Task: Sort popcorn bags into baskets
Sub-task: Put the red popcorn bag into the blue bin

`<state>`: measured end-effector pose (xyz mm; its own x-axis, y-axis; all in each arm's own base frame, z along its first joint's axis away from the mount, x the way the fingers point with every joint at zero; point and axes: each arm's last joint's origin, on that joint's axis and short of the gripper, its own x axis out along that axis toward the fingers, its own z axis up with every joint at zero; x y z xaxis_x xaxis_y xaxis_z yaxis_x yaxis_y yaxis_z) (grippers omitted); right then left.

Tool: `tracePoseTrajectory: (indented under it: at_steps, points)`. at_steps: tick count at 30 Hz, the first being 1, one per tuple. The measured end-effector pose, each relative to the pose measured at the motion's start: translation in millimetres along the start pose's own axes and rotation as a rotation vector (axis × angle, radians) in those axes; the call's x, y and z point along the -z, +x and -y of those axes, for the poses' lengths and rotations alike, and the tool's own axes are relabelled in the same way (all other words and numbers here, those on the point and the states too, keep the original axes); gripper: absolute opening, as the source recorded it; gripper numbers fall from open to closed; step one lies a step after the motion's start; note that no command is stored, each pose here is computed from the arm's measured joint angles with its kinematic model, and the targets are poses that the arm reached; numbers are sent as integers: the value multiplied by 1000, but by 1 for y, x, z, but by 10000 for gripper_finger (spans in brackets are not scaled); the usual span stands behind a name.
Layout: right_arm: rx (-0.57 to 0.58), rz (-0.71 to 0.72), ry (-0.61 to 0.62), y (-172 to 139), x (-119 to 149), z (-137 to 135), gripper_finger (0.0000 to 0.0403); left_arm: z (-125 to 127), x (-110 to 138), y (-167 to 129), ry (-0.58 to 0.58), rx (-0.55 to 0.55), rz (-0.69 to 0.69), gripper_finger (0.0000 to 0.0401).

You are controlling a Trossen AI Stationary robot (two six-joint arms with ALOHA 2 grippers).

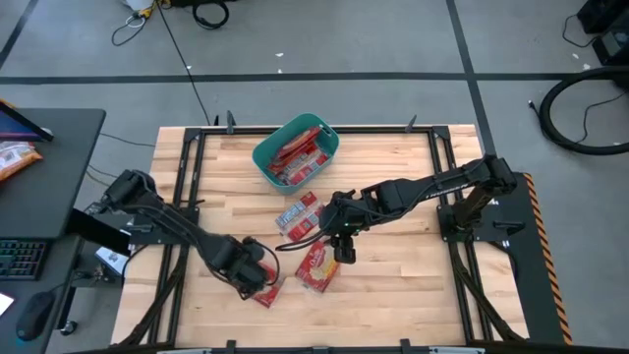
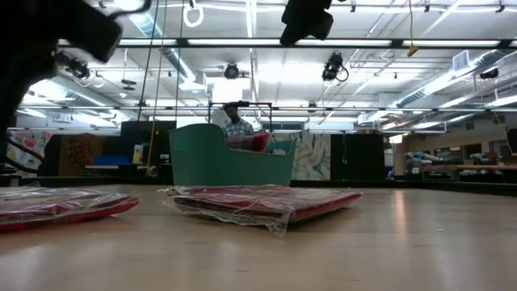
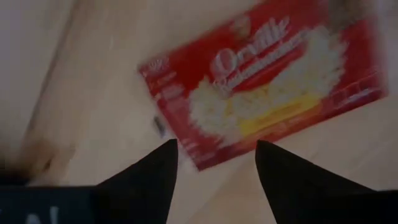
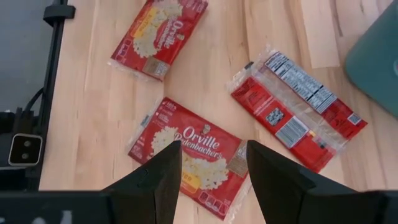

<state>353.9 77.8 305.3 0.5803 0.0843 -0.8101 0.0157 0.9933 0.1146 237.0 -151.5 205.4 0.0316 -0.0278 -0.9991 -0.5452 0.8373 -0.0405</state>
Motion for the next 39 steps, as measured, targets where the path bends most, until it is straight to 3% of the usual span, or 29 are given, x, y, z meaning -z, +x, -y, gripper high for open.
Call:
tracePoseTrajectory:
  at_steps: [6,17,25,39]
  points:
    - [-4,13,1,0,-1,0,185,-16,-3,30,-74,74,-102,198]
    - [-24,10,8,0,0,-6,185,-58,17,36,-319,195,10,172]
    - [-26,16,8,0,-1,-6,185,-70,24,56,-373,291,43,172]
    - [-26,26,-6,0,-2,-5,185,-72,27,59,-385,283,-6,172]
